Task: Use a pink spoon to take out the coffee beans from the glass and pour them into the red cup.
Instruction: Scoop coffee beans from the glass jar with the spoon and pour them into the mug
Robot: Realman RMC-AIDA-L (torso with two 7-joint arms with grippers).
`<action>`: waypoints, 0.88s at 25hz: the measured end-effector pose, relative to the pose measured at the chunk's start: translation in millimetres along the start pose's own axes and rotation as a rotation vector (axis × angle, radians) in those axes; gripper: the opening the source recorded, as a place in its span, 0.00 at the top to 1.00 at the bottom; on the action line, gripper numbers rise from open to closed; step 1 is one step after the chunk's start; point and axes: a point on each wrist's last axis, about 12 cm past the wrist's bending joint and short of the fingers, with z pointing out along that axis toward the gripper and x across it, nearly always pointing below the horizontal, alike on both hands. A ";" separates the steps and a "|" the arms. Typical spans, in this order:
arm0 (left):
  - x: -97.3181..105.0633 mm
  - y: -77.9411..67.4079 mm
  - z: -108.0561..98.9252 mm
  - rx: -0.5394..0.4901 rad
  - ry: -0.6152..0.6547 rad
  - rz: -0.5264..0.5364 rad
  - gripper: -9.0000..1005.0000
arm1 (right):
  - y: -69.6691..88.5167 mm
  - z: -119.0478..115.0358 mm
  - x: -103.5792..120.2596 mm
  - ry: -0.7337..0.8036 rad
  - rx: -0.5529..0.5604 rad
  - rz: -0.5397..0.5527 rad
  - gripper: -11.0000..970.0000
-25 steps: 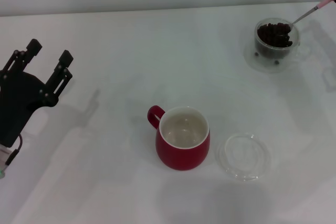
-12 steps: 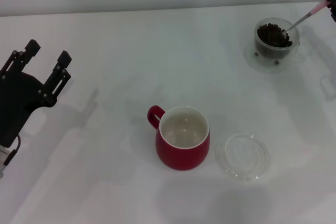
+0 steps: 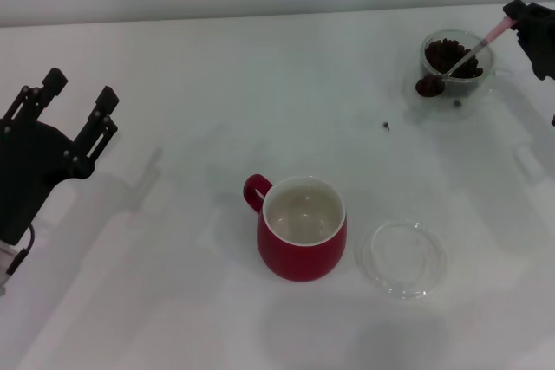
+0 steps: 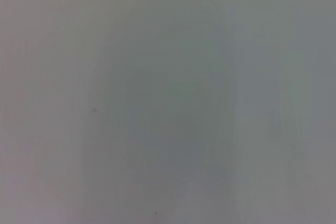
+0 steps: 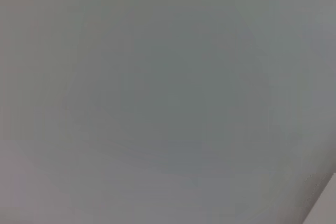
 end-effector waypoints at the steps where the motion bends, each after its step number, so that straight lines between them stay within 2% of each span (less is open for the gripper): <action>1: 0.1 0.0 -0.4 -0.001 0.001 0.000 0.32 | 0.1 -0.6 1.1 0.006 -0.003 0.004 0.84; 22: 2.0 -0.4 -2.7 -0.008 0.012 -0.003 0.32 | 2.6 -13.8 39.7 0.176 -0.088 0.081 0.83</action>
